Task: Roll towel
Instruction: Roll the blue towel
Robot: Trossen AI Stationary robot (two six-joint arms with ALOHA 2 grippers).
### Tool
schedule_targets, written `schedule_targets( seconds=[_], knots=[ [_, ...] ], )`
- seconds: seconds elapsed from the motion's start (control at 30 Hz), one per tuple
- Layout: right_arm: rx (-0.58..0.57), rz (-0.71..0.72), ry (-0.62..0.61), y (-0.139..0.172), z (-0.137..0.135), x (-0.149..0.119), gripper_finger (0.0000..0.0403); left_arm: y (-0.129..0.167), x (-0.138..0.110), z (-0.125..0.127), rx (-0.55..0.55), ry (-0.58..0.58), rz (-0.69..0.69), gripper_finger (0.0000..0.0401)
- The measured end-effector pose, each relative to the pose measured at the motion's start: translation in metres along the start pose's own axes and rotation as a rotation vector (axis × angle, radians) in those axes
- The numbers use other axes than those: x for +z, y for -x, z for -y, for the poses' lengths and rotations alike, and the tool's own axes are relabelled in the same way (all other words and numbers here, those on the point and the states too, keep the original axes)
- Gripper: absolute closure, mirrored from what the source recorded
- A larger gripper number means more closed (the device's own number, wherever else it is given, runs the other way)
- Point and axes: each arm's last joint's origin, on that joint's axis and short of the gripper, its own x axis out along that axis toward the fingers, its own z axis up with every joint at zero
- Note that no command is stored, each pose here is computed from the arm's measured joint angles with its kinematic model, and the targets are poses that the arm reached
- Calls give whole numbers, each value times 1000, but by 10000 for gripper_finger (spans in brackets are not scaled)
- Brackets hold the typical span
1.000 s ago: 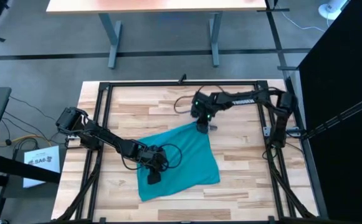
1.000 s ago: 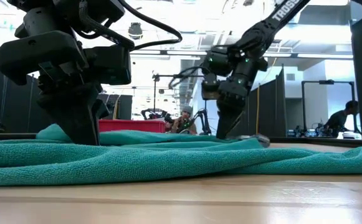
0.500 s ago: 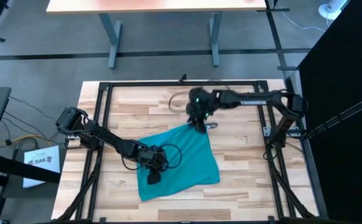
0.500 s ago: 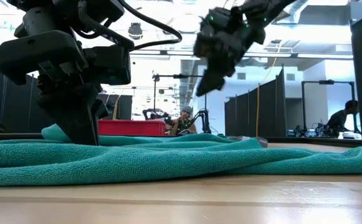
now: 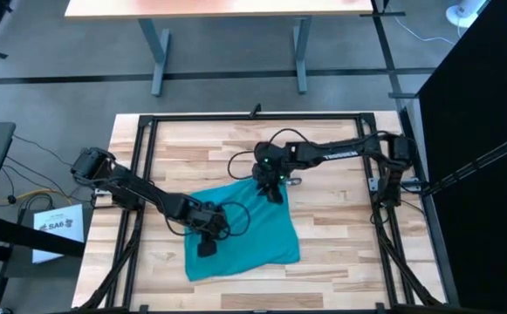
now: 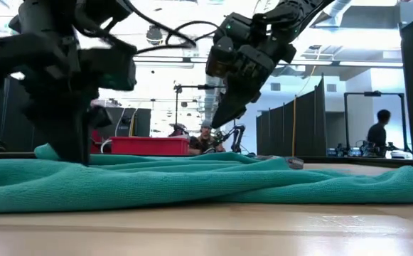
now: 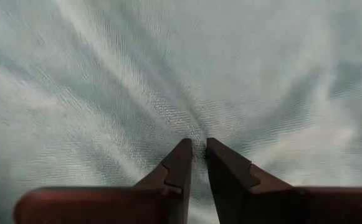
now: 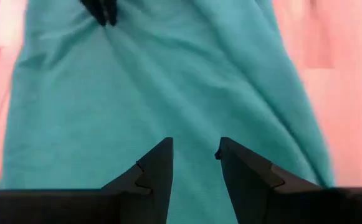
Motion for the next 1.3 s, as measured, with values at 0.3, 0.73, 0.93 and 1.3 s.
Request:
schedule_targets(
  seconds=[0.3,0.73,0.93,1.3],
  knots=[
    [120,-122,78,-37,-54,-13,284,4,3,-1,5,12,25,367],
    [138,-195,64,-46,-74,-25,396,13,9,-7,-8,44,56,367],
    [148,-185,23,-56,-82,-39,402,33,3,-25,78,77,-12,367],
    [141,-184,-34,-66,-94,-57,403,24,-3,-48,154,33,-65,367]
  ],
)
